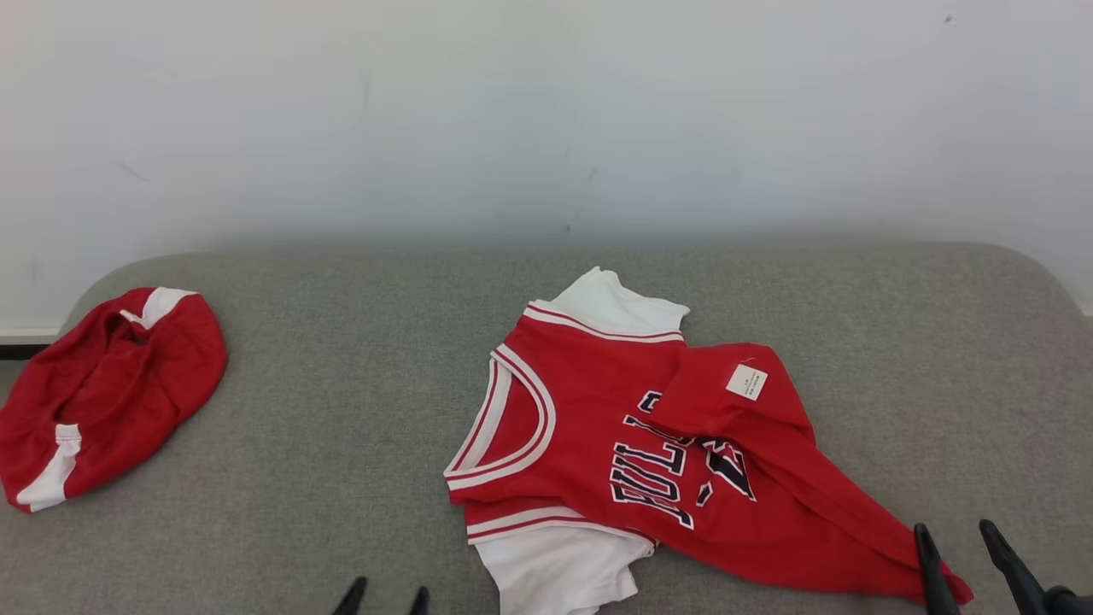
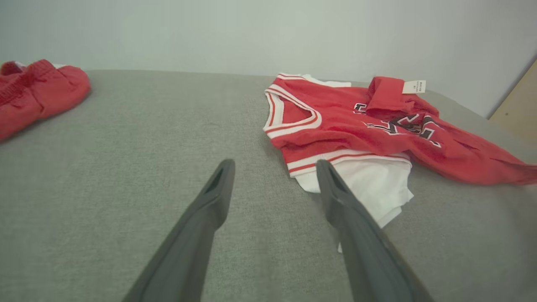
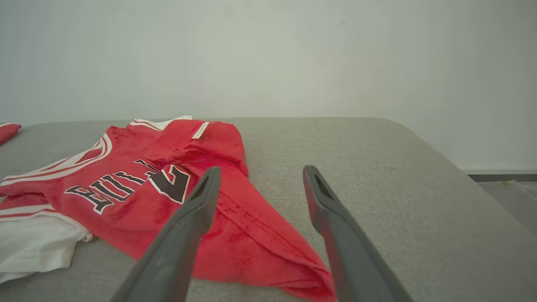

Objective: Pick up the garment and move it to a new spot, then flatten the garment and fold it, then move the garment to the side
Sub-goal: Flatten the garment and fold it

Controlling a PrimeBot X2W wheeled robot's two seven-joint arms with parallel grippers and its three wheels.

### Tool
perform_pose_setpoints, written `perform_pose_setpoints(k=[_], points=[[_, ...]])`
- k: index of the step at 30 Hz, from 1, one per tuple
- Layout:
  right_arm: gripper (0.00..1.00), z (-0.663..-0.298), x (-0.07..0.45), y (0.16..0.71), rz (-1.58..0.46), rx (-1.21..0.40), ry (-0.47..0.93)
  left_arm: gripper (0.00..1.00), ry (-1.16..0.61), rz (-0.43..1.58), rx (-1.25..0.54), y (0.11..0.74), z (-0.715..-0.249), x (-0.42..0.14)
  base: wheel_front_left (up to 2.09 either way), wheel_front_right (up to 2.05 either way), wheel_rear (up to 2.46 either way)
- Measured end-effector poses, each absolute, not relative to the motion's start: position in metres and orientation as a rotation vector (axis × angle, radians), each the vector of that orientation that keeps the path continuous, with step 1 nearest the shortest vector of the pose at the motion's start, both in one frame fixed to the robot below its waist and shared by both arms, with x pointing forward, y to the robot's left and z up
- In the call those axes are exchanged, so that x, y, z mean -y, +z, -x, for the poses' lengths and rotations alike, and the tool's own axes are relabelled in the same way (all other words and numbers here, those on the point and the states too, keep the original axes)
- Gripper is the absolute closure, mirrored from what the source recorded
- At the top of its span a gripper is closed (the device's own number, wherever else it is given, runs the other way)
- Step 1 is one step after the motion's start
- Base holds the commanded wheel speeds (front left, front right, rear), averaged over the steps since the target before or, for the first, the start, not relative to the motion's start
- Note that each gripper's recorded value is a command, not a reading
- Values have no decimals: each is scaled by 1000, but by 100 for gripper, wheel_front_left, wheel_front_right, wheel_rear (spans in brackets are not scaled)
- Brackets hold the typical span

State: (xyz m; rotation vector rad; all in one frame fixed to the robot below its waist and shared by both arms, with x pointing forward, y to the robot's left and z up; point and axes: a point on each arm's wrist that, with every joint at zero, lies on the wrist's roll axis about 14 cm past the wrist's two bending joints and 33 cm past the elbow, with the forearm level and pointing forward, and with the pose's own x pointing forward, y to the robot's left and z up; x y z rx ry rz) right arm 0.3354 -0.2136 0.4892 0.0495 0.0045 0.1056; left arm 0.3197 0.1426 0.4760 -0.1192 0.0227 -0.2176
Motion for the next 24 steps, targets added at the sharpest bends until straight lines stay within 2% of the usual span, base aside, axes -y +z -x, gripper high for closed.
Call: perform_pose_setpoints(k=[11,17,24], points=[[0,-330,260,418,8,-260,19,0,-380,182,-289,404,-307,-77,0,0,0],[0,-327,270,388,7,-374,-11,0,-415,200,-310,402,-317,-63,0,0,0],[0,-342,264,376,-9,-424,-4,0,-442,207,-340,396,-326,-52,0,0,0]])
